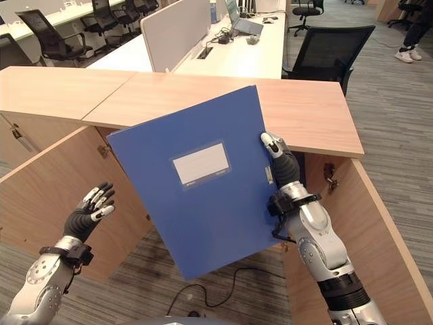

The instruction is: Put the empty folder in the office cabinet

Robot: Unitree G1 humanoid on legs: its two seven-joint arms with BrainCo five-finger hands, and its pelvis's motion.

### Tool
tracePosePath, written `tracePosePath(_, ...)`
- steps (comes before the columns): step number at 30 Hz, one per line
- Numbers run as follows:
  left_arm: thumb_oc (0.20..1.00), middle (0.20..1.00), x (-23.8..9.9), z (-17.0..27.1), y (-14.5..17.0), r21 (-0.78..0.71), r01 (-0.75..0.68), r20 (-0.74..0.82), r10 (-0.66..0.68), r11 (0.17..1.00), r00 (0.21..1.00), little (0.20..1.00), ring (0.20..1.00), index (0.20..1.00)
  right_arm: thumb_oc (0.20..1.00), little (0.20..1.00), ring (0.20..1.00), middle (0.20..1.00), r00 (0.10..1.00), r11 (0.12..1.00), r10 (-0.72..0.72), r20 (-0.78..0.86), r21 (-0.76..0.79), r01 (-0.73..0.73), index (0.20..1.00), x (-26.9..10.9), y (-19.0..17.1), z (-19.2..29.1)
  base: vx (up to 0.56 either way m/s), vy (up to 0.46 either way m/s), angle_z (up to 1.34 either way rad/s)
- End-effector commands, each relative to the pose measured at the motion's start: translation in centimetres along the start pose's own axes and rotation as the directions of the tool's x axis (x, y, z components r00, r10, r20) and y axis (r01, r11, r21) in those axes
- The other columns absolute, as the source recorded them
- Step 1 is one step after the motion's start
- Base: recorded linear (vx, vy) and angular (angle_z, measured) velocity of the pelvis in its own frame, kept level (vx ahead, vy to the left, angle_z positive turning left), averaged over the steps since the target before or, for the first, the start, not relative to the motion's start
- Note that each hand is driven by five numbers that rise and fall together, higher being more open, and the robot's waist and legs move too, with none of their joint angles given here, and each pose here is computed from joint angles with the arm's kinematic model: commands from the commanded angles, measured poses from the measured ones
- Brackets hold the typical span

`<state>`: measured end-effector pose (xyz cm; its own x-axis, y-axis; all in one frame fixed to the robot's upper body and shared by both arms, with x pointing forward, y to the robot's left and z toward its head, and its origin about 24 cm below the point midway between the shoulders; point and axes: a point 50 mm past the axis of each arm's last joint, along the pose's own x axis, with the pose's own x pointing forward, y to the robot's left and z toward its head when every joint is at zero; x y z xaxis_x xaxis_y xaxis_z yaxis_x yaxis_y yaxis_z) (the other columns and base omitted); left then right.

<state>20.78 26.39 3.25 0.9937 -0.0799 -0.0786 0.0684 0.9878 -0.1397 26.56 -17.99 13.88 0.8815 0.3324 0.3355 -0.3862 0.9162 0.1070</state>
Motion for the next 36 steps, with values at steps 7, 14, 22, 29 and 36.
tracePosePath(7,1.0,1.0,1.2,2.0,-1.6,-0.063,0.2,0.034,-0.199,0.978,0.98,1.0,1.0,1.0,0.2,0.2,0.2,0.2,0.989,0.992,0.103,0.109,0.066,-0.111,0.2,1.7,2.3,1.3,0.0,0.0,0.0)
tracePosePath(14,1.0,1.0,1.1,0.8,-3.3,-0.111,0.291,-0.035,-0.296,0.95,0.955,1.0,1.0,1.0,0.2,0.2,0.2,0.2,0.985,0.986,0.117,0.129,0.102,-0.13,0.2,2.4,3.1,1.4,0.0,0.0,0.0)
tracePosePath(22,1.0,1.0,0.8,-0.2,-5.6,-0.142,0.41,-0.105,-0.425,0.901,0.899,1.0,1.0,1.0,0.2,0.2,0.2,0.2,0.983,0.989,0.102,0.151,0.091,-0.117,0.2,3.3,3.4,1.6,0.0,0.0,0.0)
tracePosePath(29,1.0,1.0,0.9,-0.3,-6.1,-0.143,0.441,-0.117,-0.458,0.886,0.881,1.0,1.0,1.0,0.2,0.2,0.2,0.2,0.984,0.993,0.083,0.155,0.075,-0.095,0.2,3.7,3.0,1.7,0.0,0.0,0.0)
tracePosePath(36,1.0,1.0,1.0,-0.2,-6.8,-0.143,0.468,-0.113,-0.484,0.872,0.868,1.0,1.0,1.0,0.2,0.2,0.2,0.2,0.984,0.993,0.089,0.152,0.062,-0.099,0.2,3.9,3.3,1.7,0.0,0.0,0.0)
